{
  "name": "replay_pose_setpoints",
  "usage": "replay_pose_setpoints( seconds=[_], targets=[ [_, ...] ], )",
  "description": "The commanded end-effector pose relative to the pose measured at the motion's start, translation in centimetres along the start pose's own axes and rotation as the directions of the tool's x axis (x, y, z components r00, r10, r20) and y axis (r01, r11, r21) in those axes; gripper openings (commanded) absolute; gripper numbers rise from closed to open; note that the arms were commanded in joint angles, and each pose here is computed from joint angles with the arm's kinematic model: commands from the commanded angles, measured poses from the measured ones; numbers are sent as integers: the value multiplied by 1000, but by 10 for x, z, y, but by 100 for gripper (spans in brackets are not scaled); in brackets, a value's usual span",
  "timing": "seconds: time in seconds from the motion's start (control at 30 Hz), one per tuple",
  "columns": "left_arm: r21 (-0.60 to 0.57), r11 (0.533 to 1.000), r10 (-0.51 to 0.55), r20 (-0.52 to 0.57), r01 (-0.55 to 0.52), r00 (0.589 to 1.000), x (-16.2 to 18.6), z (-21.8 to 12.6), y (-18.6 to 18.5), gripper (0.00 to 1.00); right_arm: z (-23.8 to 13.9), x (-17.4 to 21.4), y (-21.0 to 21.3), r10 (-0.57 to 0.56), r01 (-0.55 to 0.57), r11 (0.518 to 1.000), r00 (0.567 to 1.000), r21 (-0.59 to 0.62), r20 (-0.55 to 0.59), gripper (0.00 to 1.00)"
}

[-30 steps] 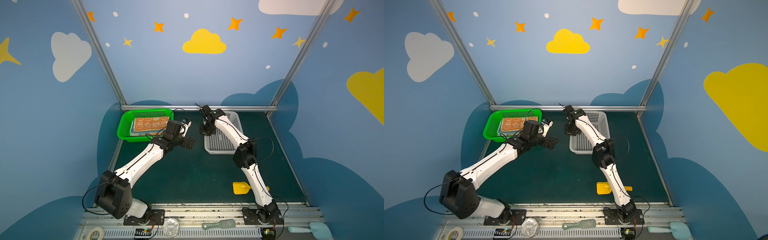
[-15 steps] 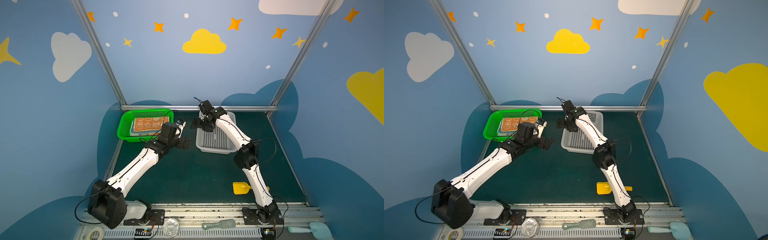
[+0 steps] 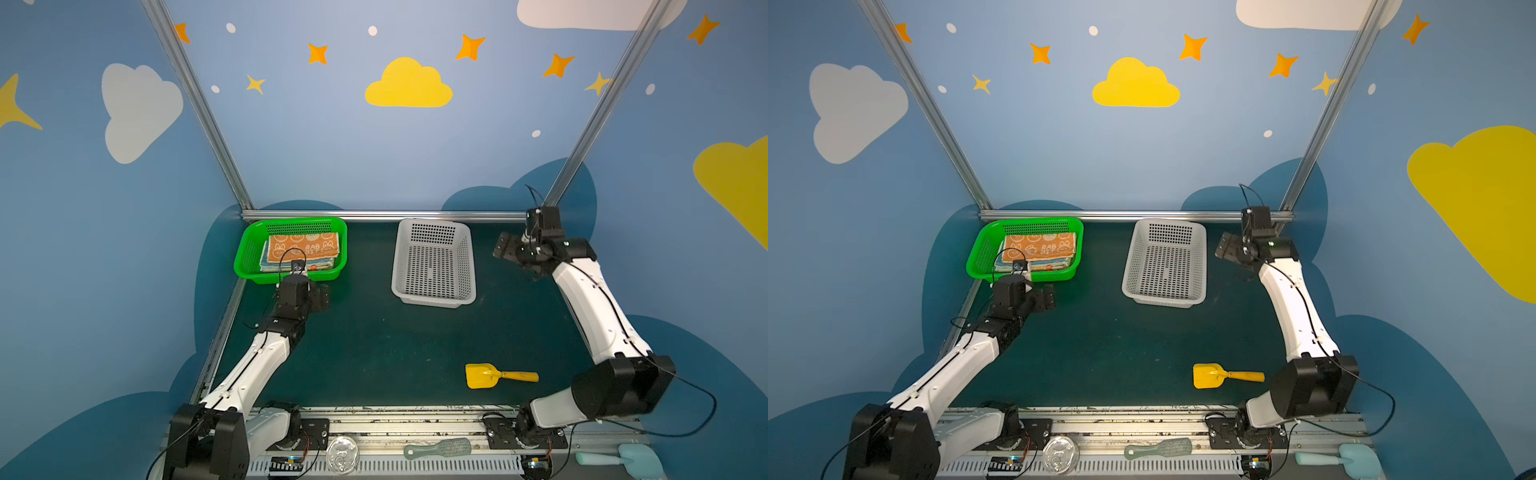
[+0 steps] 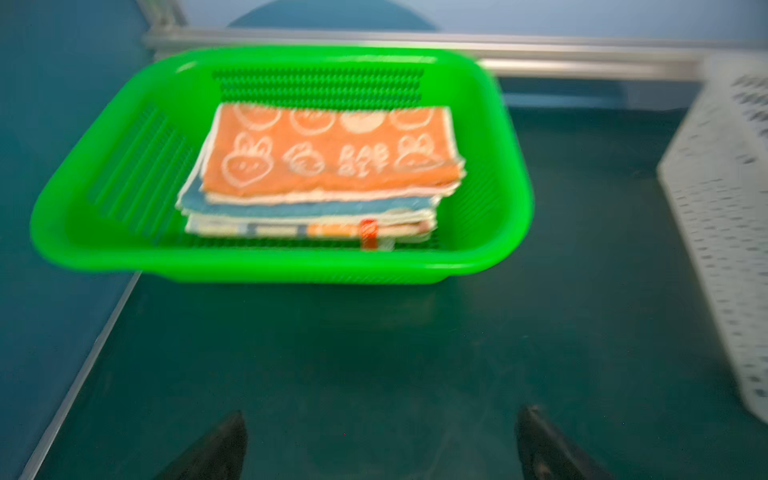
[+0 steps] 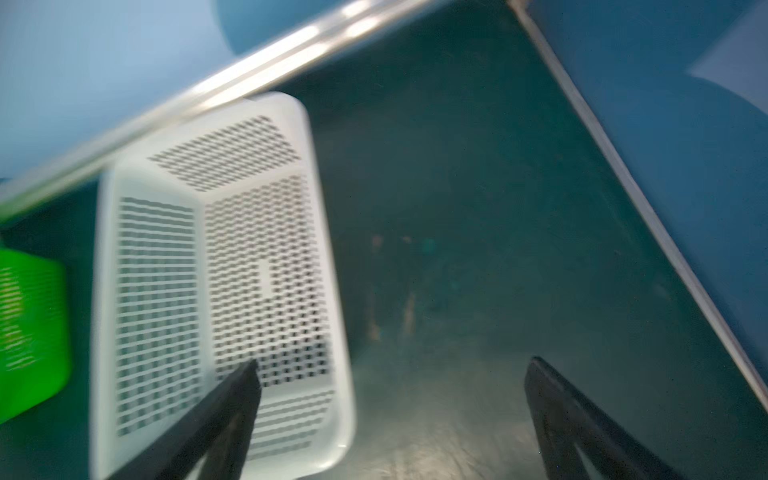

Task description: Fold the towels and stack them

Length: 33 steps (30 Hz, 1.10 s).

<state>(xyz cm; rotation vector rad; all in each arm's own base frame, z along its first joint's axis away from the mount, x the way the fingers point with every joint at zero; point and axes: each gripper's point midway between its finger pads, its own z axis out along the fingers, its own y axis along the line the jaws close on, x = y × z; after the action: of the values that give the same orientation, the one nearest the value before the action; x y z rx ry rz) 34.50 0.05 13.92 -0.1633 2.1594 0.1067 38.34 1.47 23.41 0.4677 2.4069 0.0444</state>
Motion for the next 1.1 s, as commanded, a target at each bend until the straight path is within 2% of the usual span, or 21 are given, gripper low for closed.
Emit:
replay_pose_setpoints(
  seconds=[0.0, 0.03, 0.1, 0.2, 0.27, 0.33, 0.4, 0.47, 0.53, 0.67, 0.7, 0.77, 0.8, 0.83, 0.9, 1.0, 1.07],
  targets=[
    [-36, 998, -46, 137, 52, 989, -14, 3, 11, 100, 19, 7, -28, -14, 0, 997, 986, 83, 165, 99],
    [-39, 997, -60, 150, 67, 987, -11, 8, 15, 100, 22, 11, -31, -58, 41, 996, 974, 85, 217, 99],
    [-47, 998, -43, 155, 51, 987, -7, 18, 19, 100, 28, 20, -44, -90, 54, 991, 950, 126, 299, 99],
    [-40, 998, -44, 113, 49, 993, 4, 34, 24, 100, 47, 38, -63, -113, 54, 983, 930, 175, 349, 99],
    [-36, 998, -44, 106, 48, 993, 12, 43, 25, 100, 60, 52, -68, -190, 124, 969, 927, 214, 324, 99],
    [-15, 998, -56, 118, 58, 991, 14, 48, 24, 100, 68, 60, -74, -197, 132, 963, 941, 236, 275, 99],
    [38, 999, -41, 118, 37, 992, 11, 49, 17, 100, 77, 67, -64, -189, 147, 972, 953, 182, 236, 99],
    [79, 996, -47, 127, 37, 991, 8, 53, 12, 100, 85, 60, -51, -182, 150, 978, 951, 144, 250, 99],
    [119, 992, 14, 128, -29, 992, 6, 58, 3, 100, 97, 66, -49, -194, 163, 978, 941, 131, 276, 99],
    [175, 983, 27, 145, -53, 989, 19, 73, -6, 100, 107, 73, -43, -232, 210, 973, 908, 99, 349, 99],
    [191, 980, 25, 154, -55, 988, 19, 74, -9, 100, 107, 74, -39, -276, 259, 961, 888, 94, 367, 99],
    [187, 981, 30, 149, -58, 988, 20, 73, -8, 100, 110, 84, -35, -239, 247, 969, 905, 25, 351, 99],
    [187, 980, 33, 149, -61, 988, 20, 74, -8, 100, 114, 85, -35, -289, 304, 952, 870, 28, 399, 99],
    [191, 980, 33, 148, -61, 988, 20, 74, -9, 100, 112, 79, -35, -268, 290, 957, 844, 25, 464, 99],
    [201, 977, 42, 152, -73, 987, 21, 73, -11, 100, 115, 75, -37, -243, 265, 964, 859, 16, 450, 99],
    [202, 976, 44, 162, -76, 986, 21, 72, -12, 100, 118, 80, -43, -204, 209, 978, 923, 21, 326, 99],
    [204, 976, 43, 164, -76, 986, 21, 72, -12, 100, 118, 80, -39, -247, 256, 966, 902, 22, 355, 99]
  ],
)
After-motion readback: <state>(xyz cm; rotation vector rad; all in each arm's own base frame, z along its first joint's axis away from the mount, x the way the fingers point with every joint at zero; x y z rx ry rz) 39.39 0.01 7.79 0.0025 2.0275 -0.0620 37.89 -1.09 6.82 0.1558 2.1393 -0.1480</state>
